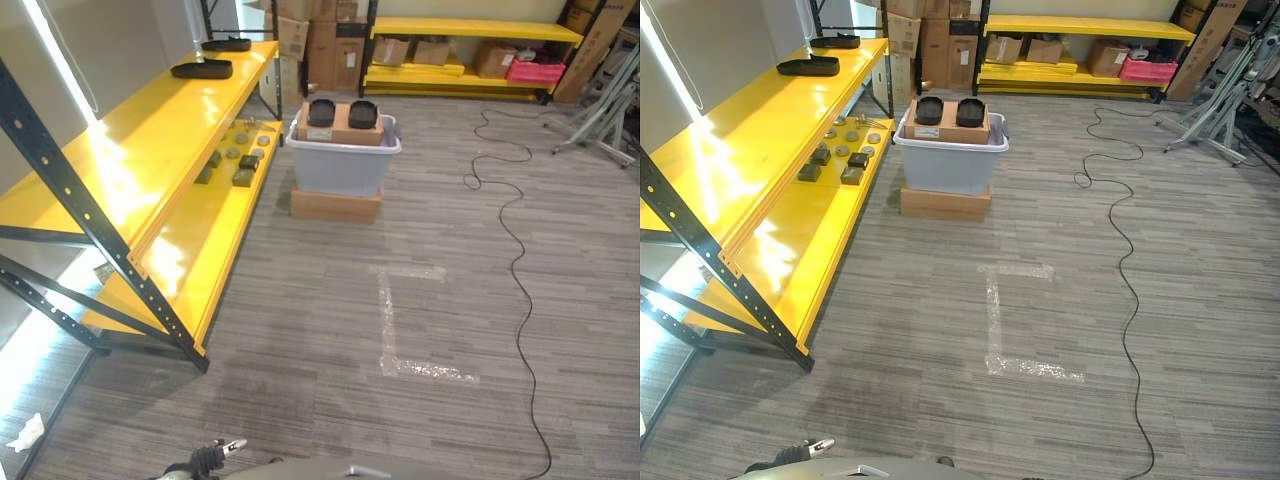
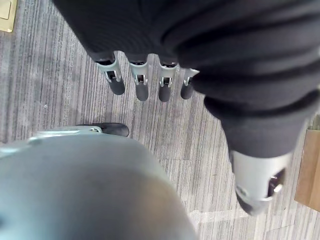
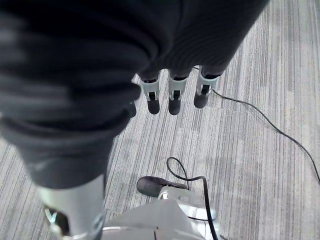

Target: Move parts from the plastic box to the shelf.

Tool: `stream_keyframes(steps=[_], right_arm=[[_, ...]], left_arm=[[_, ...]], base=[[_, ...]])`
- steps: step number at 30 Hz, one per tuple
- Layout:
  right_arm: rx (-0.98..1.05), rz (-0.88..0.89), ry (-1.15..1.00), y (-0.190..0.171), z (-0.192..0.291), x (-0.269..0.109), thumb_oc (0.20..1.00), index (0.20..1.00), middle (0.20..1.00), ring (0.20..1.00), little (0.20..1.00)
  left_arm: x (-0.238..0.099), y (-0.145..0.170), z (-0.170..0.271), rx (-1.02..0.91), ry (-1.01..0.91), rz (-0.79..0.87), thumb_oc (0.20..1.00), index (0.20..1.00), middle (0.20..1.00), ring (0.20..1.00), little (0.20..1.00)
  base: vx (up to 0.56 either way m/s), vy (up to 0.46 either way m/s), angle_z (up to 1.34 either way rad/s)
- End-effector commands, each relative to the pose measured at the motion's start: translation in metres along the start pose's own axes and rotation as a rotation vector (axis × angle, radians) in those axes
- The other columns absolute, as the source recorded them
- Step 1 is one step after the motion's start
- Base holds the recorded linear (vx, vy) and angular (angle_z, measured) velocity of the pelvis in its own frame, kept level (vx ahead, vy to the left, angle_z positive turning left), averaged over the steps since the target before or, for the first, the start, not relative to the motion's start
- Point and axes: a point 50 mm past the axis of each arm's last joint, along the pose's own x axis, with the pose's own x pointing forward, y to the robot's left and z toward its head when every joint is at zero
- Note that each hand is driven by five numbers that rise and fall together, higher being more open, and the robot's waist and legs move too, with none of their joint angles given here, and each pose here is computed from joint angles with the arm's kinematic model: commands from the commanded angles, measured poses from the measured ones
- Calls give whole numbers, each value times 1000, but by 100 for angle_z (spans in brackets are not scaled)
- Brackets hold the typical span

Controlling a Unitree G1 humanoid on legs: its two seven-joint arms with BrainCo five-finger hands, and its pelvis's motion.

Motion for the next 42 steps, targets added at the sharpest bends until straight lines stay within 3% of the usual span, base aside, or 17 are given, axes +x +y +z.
stream_keyframes(steps=[1, 9, 32, 39, 42], right_arm=[[-2, -7, 53, -2, -7, 0, 1000, 1000, 1000, 1000, 1000], [38, 7, 72, 1, -11, 0, 1000, 1000, 1000, 1000, 1000], [58, -9, 108, 5, -17, -1, 1000, 1000, 1000, 1000, 1000], [113, -58, 41, 1, -6, 0, 1000, 1000, 1000, 1000, 1000], [232, -58, -84, -6, 20, -1, 1000, 1000, 1000, 1000, 1000]], left_arm=[[4, 0, 16, 16, -25, 4, 1000, 1000, 1000, 1000, 1000], [3, 5, 9, 28, 35, 121, 1000, 1000, 1000, 1000, 1000], [3, 6, -1, 52, 118, 200, 1000, 1000, 1000, 1000, 1000], [3, 10, 9, -18, 35, 257, 1000, 1000, 1000, 1000, 1000], [5, 10, 38, -92, -124, 258, 1000, 1000, 1000, 1000, 1000]], base=[[0, 0, 0], [0, 0, 0], [0, -1, -2], [0, 0, 0], [0, 0, 0]])
